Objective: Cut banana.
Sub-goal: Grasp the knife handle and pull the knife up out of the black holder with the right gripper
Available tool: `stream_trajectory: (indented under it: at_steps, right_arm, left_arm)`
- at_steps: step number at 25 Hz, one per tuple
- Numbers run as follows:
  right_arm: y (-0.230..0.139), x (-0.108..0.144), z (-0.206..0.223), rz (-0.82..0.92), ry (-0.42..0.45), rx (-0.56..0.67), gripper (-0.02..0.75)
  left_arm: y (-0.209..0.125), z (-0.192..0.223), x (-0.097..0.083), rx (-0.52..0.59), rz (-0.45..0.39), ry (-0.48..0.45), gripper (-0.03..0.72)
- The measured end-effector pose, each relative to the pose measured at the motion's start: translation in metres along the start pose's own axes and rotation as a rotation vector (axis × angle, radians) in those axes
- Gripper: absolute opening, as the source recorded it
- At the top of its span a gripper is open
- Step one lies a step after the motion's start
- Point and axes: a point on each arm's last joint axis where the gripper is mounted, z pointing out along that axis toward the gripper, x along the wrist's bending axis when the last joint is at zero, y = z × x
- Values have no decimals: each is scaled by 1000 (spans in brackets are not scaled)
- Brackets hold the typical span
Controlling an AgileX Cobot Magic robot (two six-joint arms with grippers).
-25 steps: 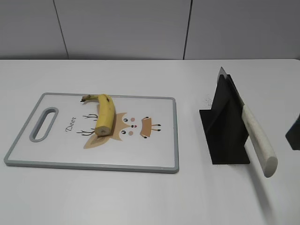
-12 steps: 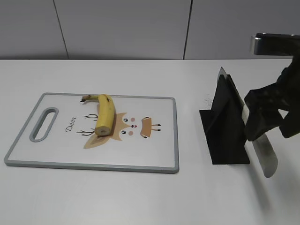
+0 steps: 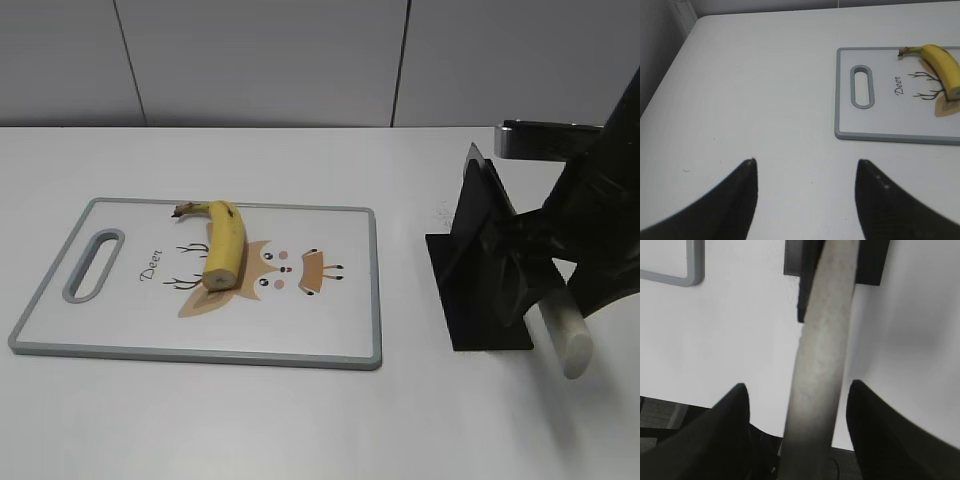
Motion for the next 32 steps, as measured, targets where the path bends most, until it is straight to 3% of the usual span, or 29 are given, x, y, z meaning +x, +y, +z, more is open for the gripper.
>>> stream_trajectory:
  at_steps: [9, 11, 13, 26, 32]
  right_arm:
    - [3, -1, 9, 10, -9, 28, 380]
    - [3, -1, 9, 10, -9, 28, 302]
    - [3, -1, 9, 21, -12, 35, 170]
    - [2, -1, 9, 41, -9, 37, 174]
    - [-1, 0, -7, 36, 9, -28, 174]
  left_arm:
    - [0, 0, 0, 0, 0, 0, 589]
    - [0, 0, 0, 0, 0, 0, 589]
    - [0, 0, 0, 0, 0, 0, 589]
    - [0, 0, 0, -1, 0, 1, 589]
    - [0, 0, 0, -1, 0, 1, 589]
